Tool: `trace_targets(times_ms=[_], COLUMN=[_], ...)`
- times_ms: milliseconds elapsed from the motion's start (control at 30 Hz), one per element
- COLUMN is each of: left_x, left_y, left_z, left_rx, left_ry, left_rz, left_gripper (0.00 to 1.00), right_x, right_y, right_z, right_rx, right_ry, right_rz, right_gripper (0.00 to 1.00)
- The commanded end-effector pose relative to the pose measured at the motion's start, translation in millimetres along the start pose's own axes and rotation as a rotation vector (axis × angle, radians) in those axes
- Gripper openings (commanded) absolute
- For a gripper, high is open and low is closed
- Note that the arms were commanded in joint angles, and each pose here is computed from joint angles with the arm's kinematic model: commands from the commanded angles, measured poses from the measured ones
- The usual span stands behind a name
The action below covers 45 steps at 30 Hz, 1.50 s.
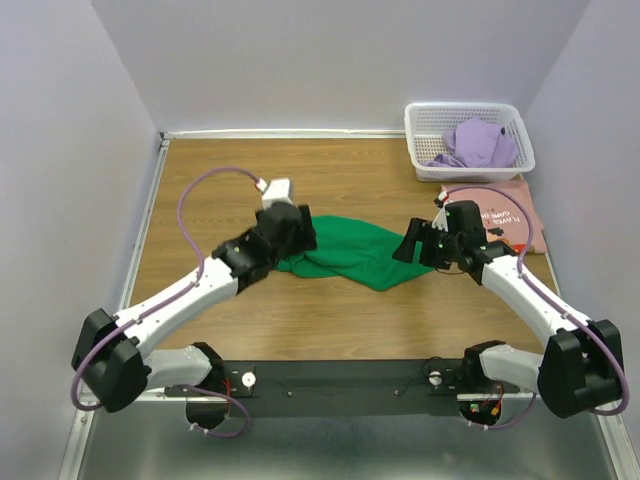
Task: Fold and stack the t-shirts
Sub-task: Flatten the tshirt out
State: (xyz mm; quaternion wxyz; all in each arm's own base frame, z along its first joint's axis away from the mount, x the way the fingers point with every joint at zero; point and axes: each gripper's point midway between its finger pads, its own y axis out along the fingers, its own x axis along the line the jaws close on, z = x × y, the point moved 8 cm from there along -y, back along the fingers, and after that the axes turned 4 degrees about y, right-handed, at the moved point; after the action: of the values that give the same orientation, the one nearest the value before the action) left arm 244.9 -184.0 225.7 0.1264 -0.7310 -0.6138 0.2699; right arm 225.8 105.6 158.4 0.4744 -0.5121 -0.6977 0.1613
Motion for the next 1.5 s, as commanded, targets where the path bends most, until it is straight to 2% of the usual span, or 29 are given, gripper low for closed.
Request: trace_targets(times_ms=[0, 200, 467, 767, 1000, 1067, 1133, 1167, 1200, 1300, 1400, 1467], left_x=[-16, -8, -4, 10, 16, 16, 14, 14, 14, 15, 16, 19], left_y=[-23, -10, 20, 44, 55, 59, 60, 61, 61, 61, 60, 56], left_z=[65, 75, 103, 117, 130, 130, 129, 130, 130, 129, 129, 125], left_rx=[0.224, 0.191, 0.219, 0.232, 0.264, 0.268, 0.270, 0.274, 0.272, 0.262, 0.255, 0.248], left_ry=[-0.169, -0.348, -0.492, -0.530, -0.538, -0.524, -0.515, -0.511, -0.509, -0.509, -0.508, -0.509], left_rz=[0.046, -0.107, -0.274, -0.388, -0.421, -0.429, -0.429, -0.433, -0.435, -0.434, -0.434, -0.431], left_gripper=[0.73, 0.64, 0.60, 0.60, 0.55, 0.45, 0.41, 0.35, 0.35, 0.19, 0.15, 0.05], right_x=[-2, -9, -13, -16, -19, -20, -22, -22, -22, -23, -25, -29], right_y=[6, 17, 26, 33, 37, 38, 39, 39, 39, 42, 45, 47], right_z=[4, -1, 4, 7, 9, 9, 8, 7, 7, 5, 5, 4], right_rx=[0.051, 0.053, 0.077, 0.093, 0.099, 0.095, 0.091, 0.086, 0.084, 0.077, 0.078, 0.067], right_ry=[-0.023, -0.005, 0.001, -0.002, -0.004, -0.005, -0.004, -0.003, -0.004, -0.001, 0.008, 0.018], right_rz=[0.024, 0.103, 0.103, 0.099, 0.109, 0.121, 0.131, 0.135, 0.139, 0.157, 0.169, 0.205], right_gripper=[0.89, 0.89, 0.89, 0.89, 0.89, 0.89, 0.89, 0.89, 0.89, 0.89, 0.89, 0.89])
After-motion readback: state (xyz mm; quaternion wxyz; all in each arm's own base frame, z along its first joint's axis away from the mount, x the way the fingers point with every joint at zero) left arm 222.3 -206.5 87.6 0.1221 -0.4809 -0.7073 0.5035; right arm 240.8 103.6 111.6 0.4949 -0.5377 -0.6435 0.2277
